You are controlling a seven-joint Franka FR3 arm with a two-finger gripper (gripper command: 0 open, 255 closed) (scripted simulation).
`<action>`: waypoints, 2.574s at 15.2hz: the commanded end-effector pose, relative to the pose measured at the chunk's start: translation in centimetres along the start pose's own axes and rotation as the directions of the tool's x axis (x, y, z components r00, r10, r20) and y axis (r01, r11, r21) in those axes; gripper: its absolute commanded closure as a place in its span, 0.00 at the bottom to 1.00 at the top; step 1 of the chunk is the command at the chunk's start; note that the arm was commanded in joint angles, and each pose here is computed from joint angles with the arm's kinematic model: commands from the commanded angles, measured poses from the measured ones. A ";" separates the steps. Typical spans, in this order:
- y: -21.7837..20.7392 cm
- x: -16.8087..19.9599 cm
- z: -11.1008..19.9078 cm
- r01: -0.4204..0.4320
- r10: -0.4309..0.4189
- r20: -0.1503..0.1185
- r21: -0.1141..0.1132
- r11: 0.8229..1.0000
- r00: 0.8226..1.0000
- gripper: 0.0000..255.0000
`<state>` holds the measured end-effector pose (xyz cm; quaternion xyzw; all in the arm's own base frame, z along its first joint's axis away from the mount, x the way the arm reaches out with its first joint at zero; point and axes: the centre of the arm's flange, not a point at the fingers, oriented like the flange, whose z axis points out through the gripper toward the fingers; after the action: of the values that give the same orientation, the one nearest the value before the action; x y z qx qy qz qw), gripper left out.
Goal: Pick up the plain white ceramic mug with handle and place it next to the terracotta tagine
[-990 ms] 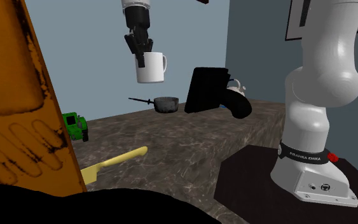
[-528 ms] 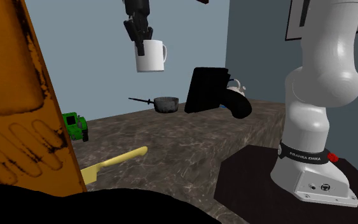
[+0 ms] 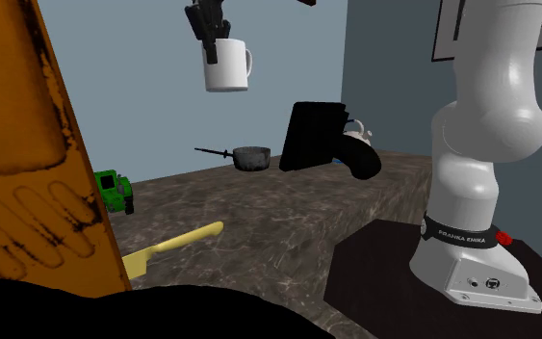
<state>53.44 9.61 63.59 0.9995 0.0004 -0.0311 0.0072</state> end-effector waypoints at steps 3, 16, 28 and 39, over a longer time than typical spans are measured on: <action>0.1 -0.1 -2.1 0.000 0.000 0.000 0.000 1.000 1.000 1.00; -2.2 -3.6 -7.2 0.000 0.000 0.000 0.000 1.000 1.000 1.00; -11.9 -16.1 -6.5 0.000 0.000 0.000 0.000 1.000 1.000 1.00; -20.8 -27.6 -6.0 0.000 0.000 0.000 0.000 1.000 1.000 1.00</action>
<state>27.41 29.94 71.18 0.9995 0.0012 -0.0312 0.0073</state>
